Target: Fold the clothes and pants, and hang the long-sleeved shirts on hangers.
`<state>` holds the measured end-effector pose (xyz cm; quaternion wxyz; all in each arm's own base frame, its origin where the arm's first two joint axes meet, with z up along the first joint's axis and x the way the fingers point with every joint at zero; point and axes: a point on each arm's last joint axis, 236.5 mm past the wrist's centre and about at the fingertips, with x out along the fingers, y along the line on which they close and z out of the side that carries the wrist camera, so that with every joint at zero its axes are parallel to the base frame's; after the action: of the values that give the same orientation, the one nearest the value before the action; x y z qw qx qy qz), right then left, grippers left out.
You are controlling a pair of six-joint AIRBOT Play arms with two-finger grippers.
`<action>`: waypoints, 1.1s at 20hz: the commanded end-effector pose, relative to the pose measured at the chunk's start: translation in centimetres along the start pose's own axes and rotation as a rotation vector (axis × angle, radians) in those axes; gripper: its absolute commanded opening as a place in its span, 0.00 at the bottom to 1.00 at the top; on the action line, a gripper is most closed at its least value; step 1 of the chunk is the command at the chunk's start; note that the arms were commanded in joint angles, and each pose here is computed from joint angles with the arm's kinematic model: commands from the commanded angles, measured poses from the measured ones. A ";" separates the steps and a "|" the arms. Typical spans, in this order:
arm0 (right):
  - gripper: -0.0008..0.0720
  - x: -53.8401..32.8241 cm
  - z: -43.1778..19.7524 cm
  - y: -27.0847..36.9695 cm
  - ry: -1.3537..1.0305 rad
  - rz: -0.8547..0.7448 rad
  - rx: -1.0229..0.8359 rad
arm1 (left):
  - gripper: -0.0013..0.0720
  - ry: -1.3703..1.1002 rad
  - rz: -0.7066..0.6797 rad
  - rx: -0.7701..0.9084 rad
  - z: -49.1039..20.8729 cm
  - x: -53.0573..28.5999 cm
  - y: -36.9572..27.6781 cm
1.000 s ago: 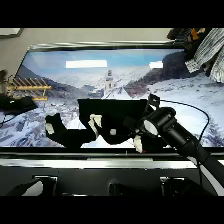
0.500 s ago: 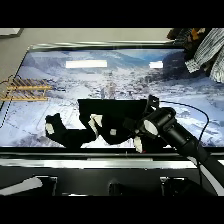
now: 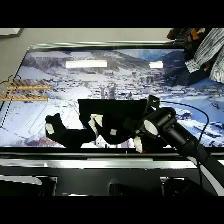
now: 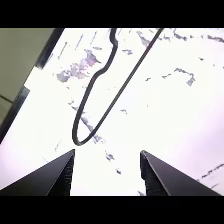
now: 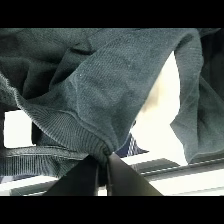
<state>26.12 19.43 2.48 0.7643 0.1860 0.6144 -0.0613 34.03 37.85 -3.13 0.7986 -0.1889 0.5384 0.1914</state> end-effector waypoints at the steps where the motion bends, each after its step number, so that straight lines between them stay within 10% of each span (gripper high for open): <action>1: 0.07 0.0 0.0 -0.1 0.000 -0.003 0.004 | 0.68 -0.019 0.015 0.016 0.9 2.7 1.5; 15: 0.07 0.0 -0.1 -0.4 0.005 -0.018 0.024 | 0.65 0.115 -0.006 0.146 -1.7 6.9 0.1; 17: 0.07 0.0 -0.1 -0.4 0.004 -0.018 0.024 | 0.44 0.120 -0.010 0.150 -1.8 7.1 -0.1; 22: 0.07 0.0 -0.5 -1.8 0.020 -0.076 0.016 | 0.44 0.138 -0.020 0.149 -2.2 7.3 -0.3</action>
<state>25.63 18.62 2.27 0.7586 0.1814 0.6204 -0.0821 35.20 37.52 -10.39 0.7779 -0.1451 0.5963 0.1346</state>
